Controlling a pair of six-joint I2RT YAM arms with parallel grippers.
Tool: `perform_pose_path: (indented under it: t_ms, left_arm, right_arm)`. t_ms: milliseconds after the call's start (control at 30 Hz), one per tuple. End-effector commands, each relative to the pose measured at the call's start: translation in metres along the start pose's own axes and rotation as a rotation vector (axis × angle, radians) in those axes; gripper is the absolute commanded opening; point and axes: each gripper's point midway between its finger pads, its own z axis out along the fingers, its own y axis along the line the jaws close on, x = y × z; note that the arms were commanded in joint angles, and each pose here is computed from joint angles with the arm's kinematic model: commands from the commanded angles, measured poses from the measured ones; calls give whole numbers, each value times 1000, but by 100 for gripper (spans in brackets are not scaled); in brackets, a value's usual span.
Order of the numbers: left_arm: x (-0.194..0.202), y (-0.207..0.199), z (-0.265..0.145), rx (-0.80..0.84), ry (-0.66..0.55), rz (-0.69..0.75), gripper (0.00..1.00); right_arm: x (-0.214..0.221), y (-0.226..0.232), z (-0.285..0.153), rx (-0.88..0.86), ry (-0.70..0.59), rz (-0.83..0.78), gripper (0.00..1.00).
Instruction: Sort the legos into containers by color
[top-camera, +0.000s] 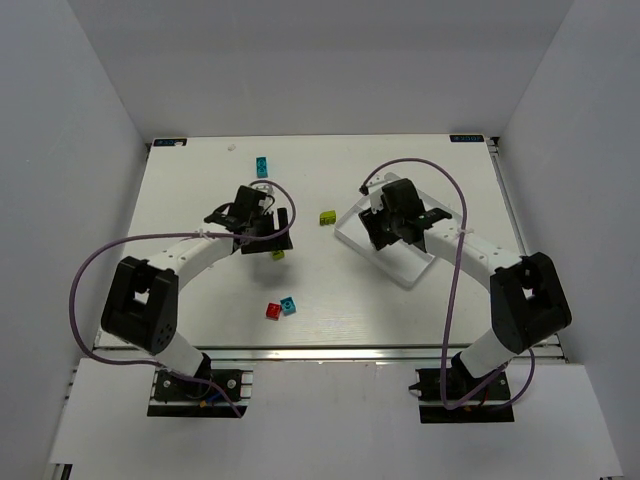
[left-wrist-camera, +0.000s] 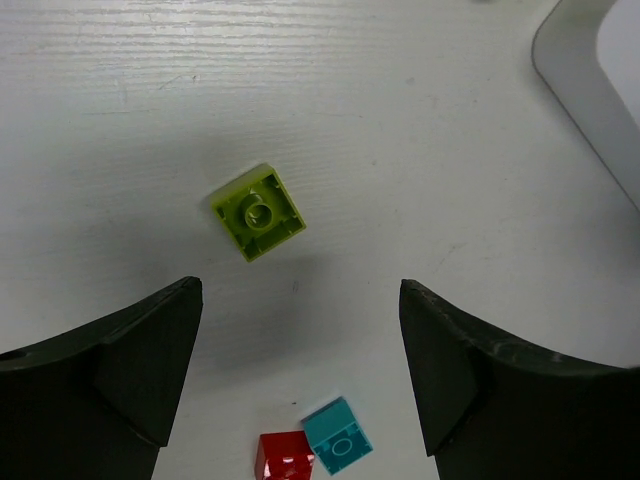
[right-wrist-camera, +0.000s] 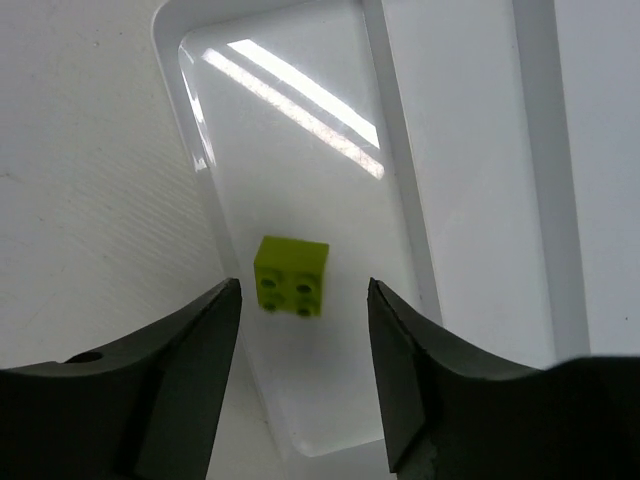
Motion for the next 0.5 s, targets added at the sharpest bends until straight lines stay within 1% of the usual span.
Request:
perform_pose_path:
  t_ms: [0, 33, 67, 133, 167, 200, 233, 267, 333, 467]
  left_arm:
    - [-8, -1, 0, -85, -20, -17, 89]
    - [-13, -7, -1, -86, -27, -13, 87]
    - [-9, -2, 3, -118, -2, -20, 86]
    - [-13, -8, 4, -155, -13, -17, 83]
    - [-9, -2, 8, -190, 9, -22, 83]
    - [-11, -2, 9, -218, -2, -28, 82]
    - [-11, -6, 9, -228, -6, -25, 81]
    - [-9, -1, 11, -260, 4, -42, 79]
    - [-8, -1, 12, -307, -3, -38, 75]
    - [1, 8, 23, -400, 17, -50, 71]
  right_arm:
    - [-12, 0, -6, -27, -48, -1, 61]
    - [-13, -1, -9, -25, -54, 2, 67]
    - [-12, -3, -9, -21, -53, 6, 68]
    - [-14, -6, -15, -13, -69, 15, 68]
    - [-13, -9, -17, -7, -71, 22, 68]
    - [-19, -5, -22, -36, -98, 27, 68]
    - [-18, -6, -25, -35, -105, 39, 68]
    - [-18, -9, -28, -30, -113, 55, 68]
    - [-26, -9, -41, -39, -160, 71, 68]
    - [-35, -16, -63, -51, -236, 116, 67]
